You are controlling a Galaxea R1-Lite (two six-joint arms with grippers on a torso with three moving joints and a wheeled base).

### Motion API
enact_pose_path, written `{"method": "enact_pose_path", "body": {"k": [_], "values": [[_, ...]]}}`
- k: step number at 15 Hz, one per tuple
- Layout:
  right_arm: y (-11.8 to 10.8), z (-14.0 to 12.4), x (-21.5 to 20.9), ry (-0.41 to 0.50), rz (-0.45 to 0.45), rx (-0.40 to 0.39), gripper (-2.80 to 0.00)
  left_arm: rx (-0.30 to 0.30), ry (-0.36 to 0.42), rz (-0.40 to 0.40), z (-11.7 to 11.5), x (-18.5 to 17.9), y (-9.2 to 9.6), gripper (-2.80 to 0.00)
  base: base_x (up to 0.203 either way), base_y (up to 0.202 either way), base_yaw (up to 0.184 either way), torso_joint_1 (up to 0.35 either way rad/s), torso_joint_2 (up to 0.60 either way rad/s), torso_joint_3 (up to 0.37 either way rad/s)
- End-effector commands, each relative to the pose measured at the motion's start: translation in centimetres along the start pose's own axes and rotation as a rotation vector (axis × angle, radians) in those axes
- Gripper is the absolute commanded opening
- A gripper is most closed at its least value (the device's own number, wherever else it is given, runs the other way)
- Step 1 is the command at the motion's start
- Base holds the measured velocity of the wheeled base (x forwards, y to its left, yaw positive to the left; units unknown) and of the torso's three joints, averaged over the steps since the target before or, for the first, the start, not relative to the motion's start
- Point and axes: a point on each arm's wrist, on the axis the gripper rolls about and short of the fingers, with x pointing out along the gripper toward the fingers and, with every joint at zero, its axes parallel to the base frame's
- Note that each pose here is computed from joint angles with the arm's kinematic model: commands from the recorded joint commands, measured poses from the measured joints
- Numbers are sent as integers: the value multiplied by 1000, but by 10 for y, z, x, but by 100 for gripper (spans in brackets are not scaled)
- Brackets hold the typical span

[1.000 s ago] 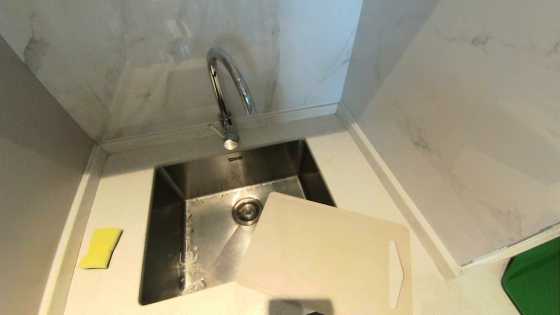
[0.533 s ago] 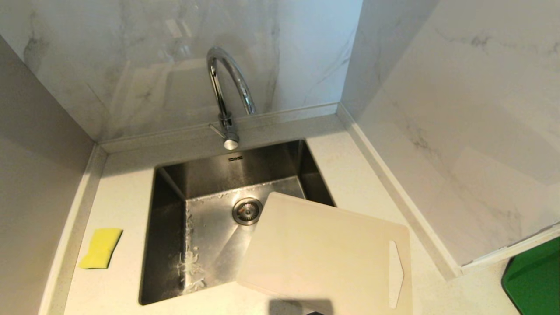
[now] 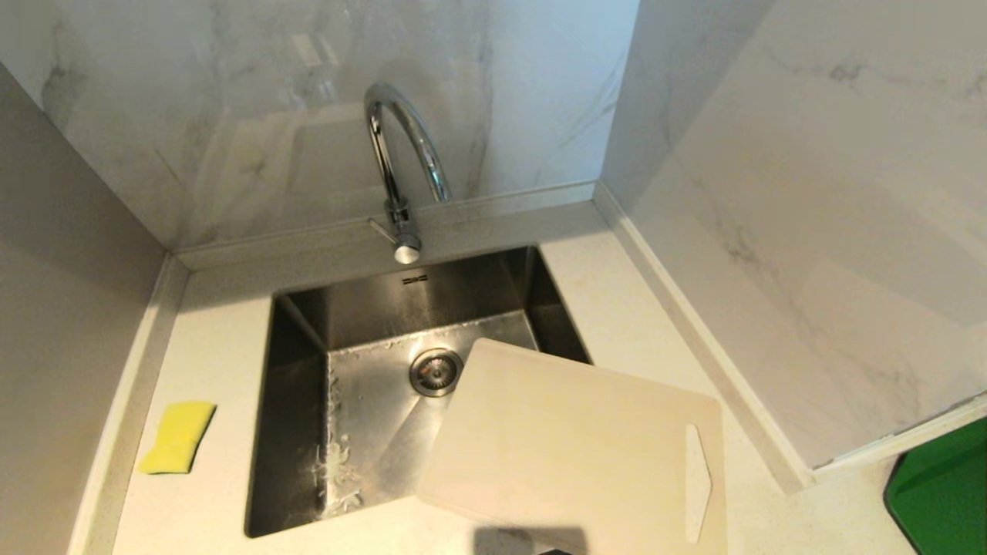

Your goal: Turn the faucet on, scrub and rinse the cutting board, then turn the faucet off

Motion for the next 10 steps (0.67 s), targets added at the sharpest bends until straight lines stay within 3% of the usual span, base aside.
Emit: {"method": "enact_pose_path", "body": {"k": [1, 10], "values": [[0, 0, 0, -2, -1, 0, -280, 0, 2, 0, 0, 0, 0, -280, 0, 0, 0, 0, 0, 0], [0, 0, 0, -3, -1, -3, -280, 0, 4, -1, 0, 0, 0, -280, 0, 0, 0, 0, 0, 0]]}}
